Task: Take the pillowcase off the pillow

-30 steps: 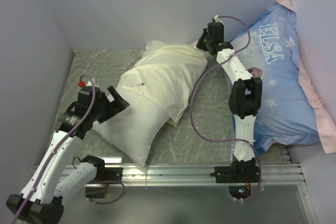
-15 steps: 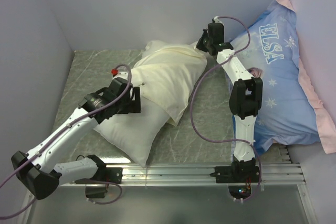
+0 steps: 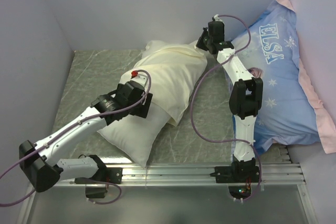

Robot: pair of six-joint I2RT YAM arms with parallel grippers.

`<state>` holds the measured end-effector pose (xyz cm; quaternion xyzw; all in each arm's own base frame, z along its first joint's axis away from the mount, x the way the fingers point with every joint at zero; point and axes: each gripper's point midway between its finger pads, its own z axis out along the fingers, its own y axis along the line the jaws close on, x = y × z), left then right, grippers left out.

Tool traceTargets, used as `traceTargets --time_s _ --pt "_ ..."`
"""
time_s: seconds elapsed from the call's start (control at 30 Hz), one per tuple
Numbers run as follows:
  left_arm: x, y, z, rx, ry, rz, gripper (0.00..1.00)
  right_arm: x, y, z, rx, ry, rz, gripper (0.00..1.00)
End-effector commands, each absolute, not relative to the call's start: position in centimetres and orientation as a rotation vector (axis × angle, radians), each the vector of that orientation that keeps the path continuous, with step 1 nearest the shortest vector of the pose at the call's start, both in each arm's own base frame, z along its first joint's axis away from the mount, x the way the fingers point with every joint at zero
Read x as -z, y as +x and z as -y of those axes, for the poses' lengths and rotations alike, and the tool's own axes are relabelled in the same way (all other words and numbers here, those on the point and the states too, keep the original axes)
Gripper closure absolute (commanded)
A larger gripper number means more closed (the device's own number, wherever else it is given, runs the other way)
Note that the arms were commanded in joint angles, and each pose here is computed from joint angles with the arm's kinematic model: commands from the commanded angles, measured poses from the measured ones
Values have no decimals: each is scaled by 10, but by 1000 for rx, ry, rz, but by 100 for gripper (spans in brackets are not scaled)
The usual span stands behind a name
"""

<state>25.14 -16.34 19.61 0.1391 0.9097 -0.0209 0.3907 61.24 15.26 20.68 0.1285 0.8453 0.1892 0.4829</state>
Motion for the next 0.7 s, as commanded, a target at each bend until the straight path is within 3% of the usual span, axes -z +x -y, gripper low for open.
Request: traceTargets --time_s 0.0,0.23,0.33,0.37,0.67 --pt "-162 254 164 -24 462 -2370 1 -251 615 -161 -501 279 -1967 100" --pt "-103 271 180 13 415 -2490 3 -249 616 -165 -508 272 -1971 100" --pt "-93 273 176 -13 383 -2526 49 -253 615 -163 -504 269 -1963 100" --pt "-95 275 169 -53 345 -2523 99 -254 615 -163 -503 268 -1960 100" --pt "-222 286 108 -123 -49 -2220 100 -319 609 -156 -504 280 -1851 100"
